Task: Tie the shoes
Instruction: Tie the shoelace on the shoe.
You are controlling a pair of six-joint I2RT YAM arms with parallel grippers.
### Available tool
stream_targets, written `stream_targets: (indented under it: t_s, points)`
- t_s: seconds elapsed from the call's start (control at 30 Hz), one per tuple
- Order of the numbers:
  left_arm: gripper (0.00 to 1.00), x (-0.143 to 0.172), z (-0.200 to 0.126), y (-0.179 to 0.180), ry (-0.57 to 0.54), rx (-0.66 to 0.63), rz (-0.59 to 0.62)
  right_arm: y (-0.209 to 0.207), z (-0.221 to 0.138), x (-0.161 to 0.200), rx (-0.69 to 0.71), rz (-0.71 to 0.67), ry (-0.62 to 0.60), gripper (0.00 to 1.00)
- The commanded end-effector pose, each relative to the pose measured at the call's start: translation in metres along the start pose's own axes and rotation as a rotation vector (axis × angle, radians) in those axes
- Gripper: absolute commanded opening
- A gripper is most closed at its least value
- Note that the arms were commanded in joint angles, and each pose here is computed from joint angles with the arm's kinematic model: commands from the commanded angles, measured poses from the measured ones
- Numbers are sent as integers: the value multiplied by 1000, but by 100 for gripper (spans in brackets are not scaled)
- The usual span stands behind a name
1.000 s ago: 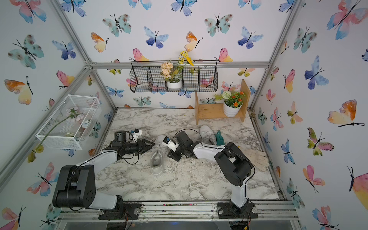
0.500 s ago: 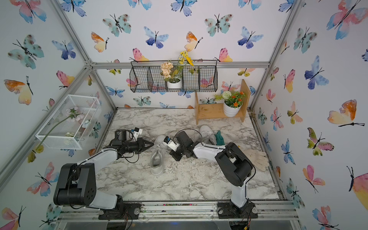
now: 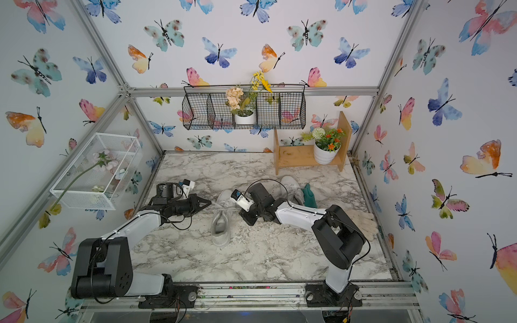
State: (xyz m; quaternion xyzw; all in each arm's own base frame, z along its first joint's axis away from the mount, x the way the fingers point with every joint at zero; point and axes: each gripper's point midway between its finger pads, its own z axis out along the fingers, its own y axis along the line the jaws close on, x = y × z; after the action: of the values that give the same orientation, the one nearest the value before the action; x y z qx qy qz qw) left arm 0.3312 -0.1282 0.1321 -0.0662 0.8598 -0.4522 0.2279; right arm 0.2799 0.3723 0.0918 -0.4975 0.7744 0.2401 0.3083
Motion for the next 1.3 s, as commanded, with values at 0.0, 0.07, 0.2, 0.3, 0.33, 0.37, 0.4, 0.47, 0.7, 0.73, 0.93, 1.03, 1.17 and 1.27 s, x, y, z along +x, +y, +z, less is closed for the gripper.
stream_targets:
  t_s: [0.0, 0.07, 0.2, 0.3, 0.33, 0.37, 0.4, 0.47, 0.7, 0.73, 0.93, 1.03, 1.17, 1.27]
  points:
    - [0, -3, -9, 10, -33, -47, 9, 3, -7, 10, -14, 27, 25, 3]
    - [0, -4, -13, 14, -41, -55, 0, -2, -9, 14, -4, 51, 37, 2]
    - [0, -4, -15, 22, -45, -67, -8, -4, -17, 13, -69, 128, -5, 2]
    - [0, -3, -16, 28, -51, -75, -21, -1, -27, 10, -143, 201, -79, 3]
    - [0, -4, -17, 31, -55, -79, -27, -1, -30, 7, -166, 219, -111, 3]
    - [0, -4, -17, 33, -56, -82, -32, -1, -33, 5, -184, 234, -131, 3]
    - [0, -4, -17, 35, -56, -86, -35, -2, -34, 5, -195, 250, -140, 3]
    - [0, -3, -17, 38, -54, -87, -40, -6, -33, 10, -199, 276, -136, 3]
    - [0, -2, -15, 47, -52, -104, -59, -4, -25, 22, -254, 330, -141, 4]
    - [0, -1, -14, 48, -53, -106, -64, -5, -25, 24, -248, 341, -144, 4]
    - [0, 0, -11, 37, -47, -48, -44, -9, -21, 31, -230, 300, -102, 9]
    - [0, 3, -6, 25, -26, -27, -14, -2, -18, 29, -253, 251, -108, 13]
    - [0, 6, 0, 16, -13, -8, -8, 5, -6, 27, -262, 198, -89, 17]
    - [0, 5, 0, 15, -16, -8, -11, 5, -2, 22, -247, 169, -89, 18]
